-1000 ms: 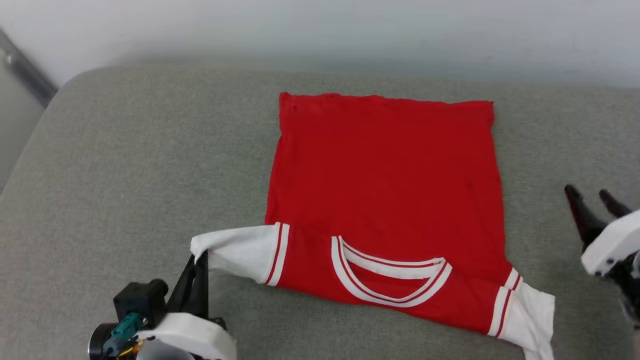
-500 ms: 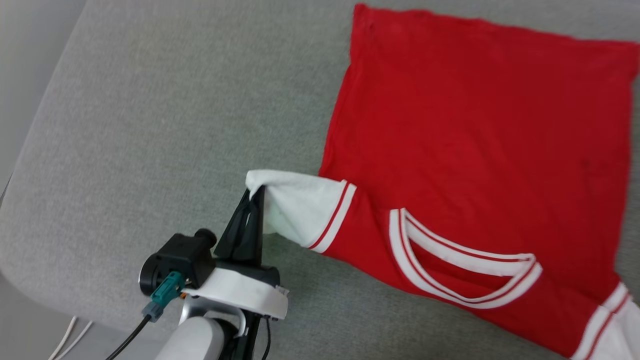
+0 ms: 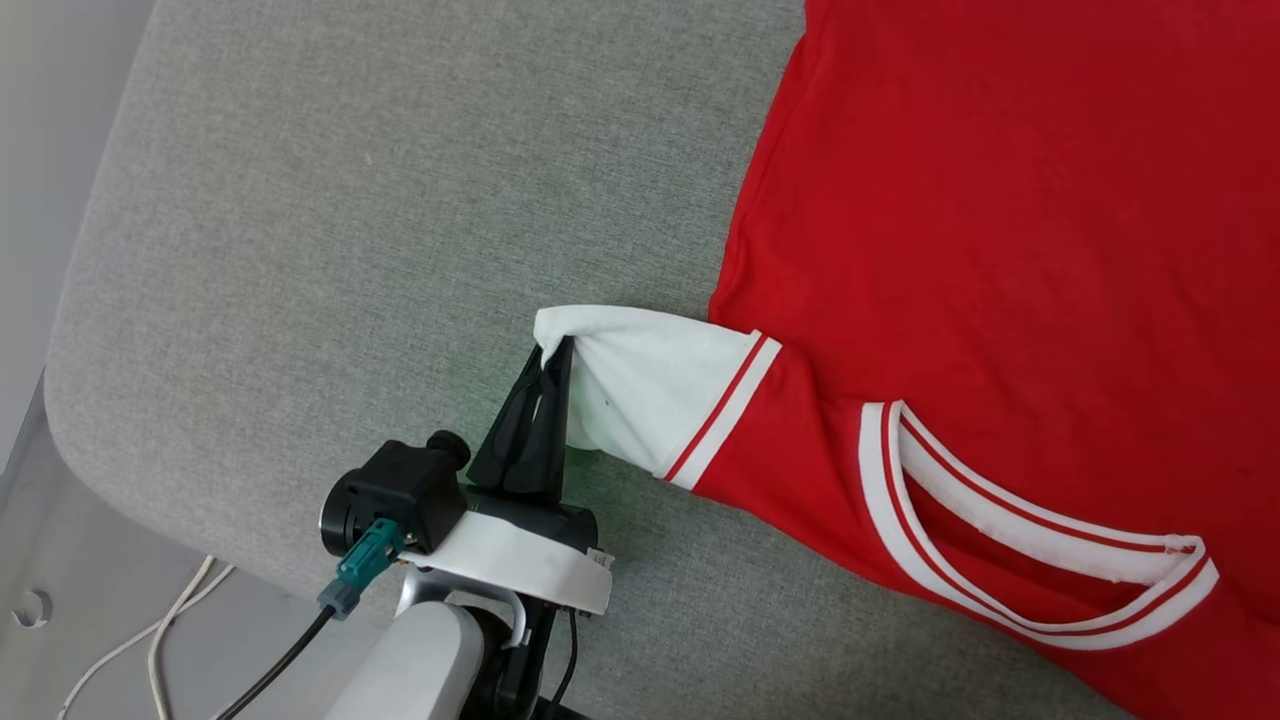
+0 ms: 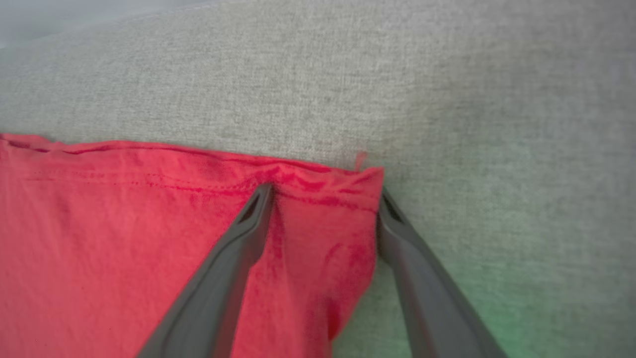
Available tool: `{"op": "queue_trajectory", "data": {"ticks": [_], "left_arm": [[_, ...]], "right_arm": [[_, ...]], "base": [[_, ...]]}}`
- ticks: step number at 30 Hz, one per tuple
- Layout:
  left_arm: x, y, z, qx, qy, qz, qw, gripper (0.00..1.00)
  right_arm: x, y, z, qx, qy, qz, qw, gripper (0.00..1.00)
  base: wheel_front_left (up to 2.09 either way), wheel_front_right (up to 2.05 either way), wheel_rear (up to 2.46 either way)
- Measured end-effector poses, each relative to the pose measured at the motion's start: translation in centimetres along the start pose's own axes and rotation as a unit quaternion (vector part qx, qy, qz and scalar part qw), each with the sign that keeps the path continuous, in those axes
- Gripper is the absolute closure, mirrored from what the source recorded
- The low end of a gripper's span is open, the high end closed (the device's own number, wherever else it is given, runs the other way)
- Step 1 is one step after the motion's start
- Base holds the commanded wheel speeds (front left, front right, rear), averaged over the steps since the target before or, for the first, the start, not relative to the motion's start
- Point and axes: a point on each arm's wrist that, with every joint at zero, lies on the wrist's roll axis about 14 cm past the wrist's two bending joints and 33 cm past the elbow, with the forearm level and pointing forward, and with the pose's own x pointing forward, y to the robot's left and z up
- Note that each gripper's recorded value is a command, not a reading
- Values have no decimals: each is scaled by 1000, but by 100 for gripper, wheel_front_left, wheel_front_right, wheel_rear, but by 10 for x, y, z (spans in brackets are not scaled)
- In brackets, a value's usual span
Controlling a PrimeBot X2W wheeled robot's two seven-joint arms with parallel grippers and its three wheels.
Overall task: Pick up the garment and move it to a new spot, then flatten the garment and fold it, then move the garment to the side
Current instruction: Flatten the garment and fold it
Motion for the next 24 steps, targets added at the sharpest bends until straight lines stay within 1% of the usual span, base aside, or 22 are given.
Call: {"op": "queue_trajectory", "data": {"ticks": [1,2,8,13,17,20,24], "left_arm": [[0,1,0,-2,-1,1,1000,100],[-1,1,1,-2,-2,2,1000,100],[-4,2,8,-6,-13,3,1000,100],[-21,9,12,-13,-15,11,1000,100],[-33,14,17,-26,-19,17,999,100],[-41,13,20,-31,-21,13,999,100],[-52,10,21,-31,-16,5,999,100]], "right_arm": [[-1,0,0,1,2,-1,1000,65],[-2,0,0,1,3,-2,1000,100],[-15,5,-1,-20,2,-12,1000,100],[-55,3,2,-84,-16,-42,995,100],[-97,-2,9,-125,-40,-58,990,100],[-127,-11,-3,-143,-44,-67,986,100],[-165,-37,-41,-147,-24,-88,985,100]], "base": [[0,0,0],[0,0,0],[0,0,0],[0,0,0],[0,0,0],[0,0,0],[0,0,0]]}}
